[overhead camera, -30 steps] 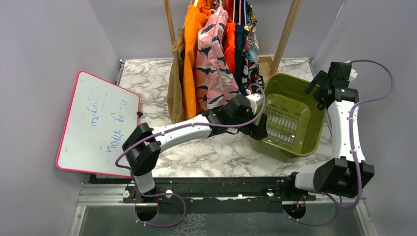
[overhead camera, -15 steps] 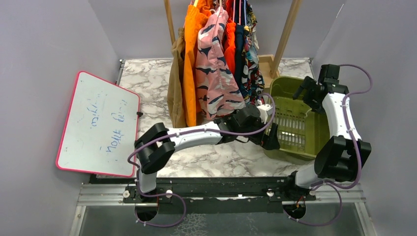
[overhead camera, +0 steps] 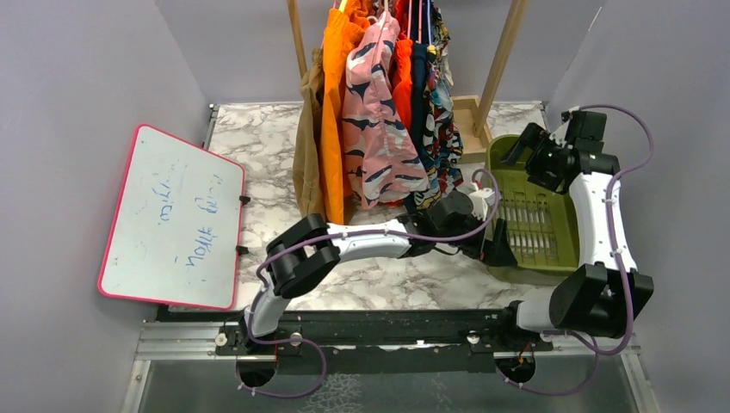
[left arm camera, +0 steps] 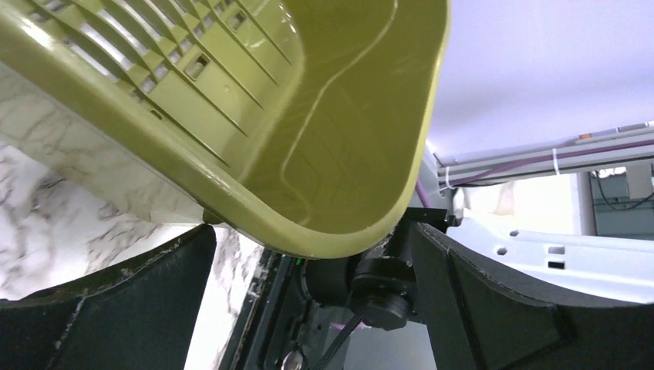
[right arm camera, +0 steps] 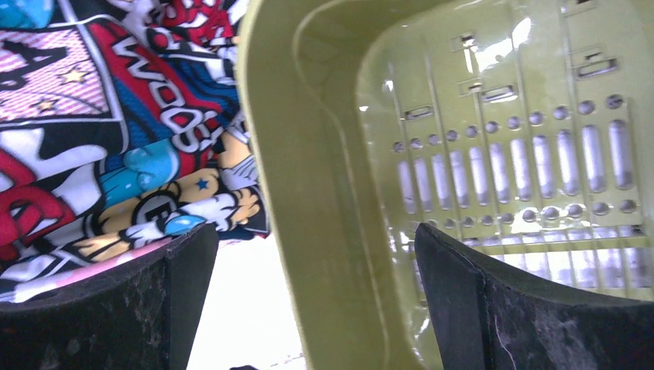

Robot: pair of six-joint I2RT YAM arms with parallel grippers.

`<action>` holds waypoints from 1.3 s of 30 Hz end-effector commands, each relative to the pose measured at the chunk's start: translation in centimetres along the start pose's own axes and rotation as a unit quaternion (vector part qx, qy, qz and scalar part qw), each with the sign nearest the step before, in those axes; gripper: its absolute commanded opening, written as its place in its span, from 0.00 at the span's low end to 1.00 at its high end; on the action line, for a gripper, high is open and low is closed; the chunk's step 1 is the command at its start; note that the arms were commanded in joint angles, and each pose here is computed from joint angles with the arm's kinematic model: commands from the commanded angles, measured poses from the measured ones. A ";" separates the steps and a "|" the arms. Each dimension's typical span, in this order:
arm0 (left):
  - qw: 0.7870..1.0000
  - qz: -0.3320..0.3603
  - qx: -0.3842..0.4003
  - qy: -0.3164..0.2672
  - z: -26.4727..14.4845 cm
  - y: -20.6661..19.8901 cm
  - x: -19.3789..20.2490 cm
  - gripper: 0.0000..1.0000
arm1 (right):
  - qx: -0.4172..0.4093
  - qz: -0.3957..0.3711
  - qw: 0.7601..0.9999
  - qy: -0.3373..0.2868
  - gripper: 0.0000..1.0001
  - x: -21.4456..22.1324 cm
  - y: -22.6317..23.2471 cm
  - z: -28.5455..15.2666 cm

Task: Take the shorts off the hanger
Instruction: Move the basket to the center of the board.

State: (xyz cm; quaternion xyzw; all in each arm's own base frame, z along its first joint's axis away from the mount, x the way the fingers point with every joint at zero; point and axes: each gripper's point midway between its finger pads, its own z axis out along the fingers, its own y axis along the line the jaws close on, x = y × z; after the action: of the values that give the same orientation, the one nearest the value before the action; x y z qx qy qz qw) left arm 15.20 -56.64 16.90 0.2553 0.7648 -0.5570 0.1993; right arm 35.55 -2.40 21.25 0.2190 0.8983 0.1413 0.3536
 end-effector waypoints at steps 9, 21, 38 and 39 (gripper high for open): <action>0.994 0.034 0.102 -0.002 1.3 -5.9 -0.9 0.99 | -0.136 -0.036 0.989 -0.038 1.00 -1.0 5.7 -4.4; 0.996 0.081 0.034 -0.012 -4.8 -3.7 1.5 0.99 | -0.273 -0.063 0.960 0.012 0.97 1.9 9.6 -6.3; 0.926 0.105 -0.338 -0.135 -24.2 8.2 0.3 0.99 | -0.078 -0.157 0.978 0.111 0.97 12.6 6.7 1.1; 0.922 0.097 -0.349 -0.140 -25.2 8.8 0.2 0.99 | -0.068 -0.162 0.977 0.118 0.98 12.8 6.2 1.4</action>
State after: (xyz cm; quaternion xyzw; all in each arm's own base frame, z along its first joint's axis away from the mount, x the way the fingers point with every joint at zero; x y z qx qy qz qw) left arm 16.38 -36.59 19.36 0.2171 0.8123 -0.3731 0.3922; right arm 29.75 11.14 17.53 0.0330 0.9289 0.2330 0.2860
